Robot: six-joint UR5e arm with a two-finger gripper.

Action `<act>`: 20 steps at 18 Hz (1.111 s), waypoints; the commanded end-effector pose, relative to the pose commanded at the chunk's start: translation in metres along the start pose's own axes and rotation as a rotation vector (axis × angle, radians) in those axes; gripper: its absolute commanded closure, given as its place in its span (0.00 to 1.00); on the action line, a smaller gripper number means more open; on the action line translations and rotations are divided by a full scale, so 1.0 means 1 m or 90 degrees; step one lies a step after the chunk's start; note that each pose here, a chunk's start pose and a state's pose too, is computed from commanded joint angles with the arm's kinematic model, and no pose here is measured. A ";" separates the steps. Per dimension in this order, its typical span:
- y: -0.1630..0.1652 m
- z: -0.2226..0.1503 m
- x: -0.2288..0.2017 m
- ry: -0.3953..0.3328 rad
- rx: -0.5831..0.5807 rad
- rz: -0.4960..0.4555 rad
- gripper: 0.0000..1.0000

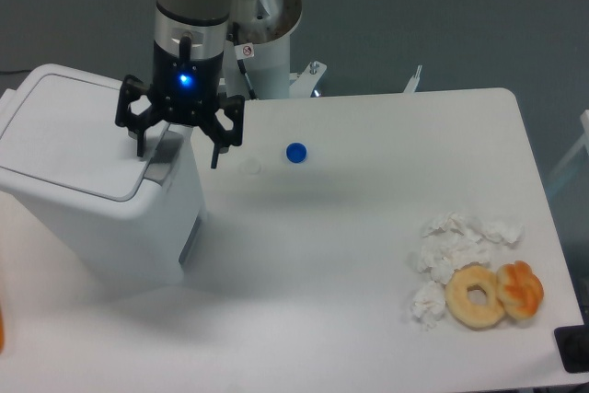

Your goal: Close the trash can

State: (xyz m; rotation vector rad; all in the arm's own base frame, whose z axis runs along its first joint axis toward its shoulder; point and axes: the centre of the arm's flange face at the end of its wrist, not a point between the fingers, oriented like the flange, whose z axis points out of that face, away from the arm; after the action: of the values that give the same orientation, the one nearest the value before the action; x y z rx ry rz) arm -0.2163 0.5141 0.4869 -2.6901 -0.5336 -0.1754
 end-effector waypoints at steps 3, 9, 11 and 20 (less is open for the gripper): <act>0.000 -0.001 0.000 0.000 0.000 0.000 0.00; 0.000 -0.001 0.000 0.000 0.000 0.000 0.00; -0.001 0.004 -0.001 0.001 -0.004 -0.001 0.00; -0.011 -0.032 0.007 -0.006 0.036 0.003 0.00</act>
State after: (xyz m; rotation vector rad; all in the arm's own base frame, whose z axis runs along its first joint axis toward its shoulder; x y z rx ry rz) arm -0.2157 0.5131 0.5217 -2.6378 -0.5261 -0.1446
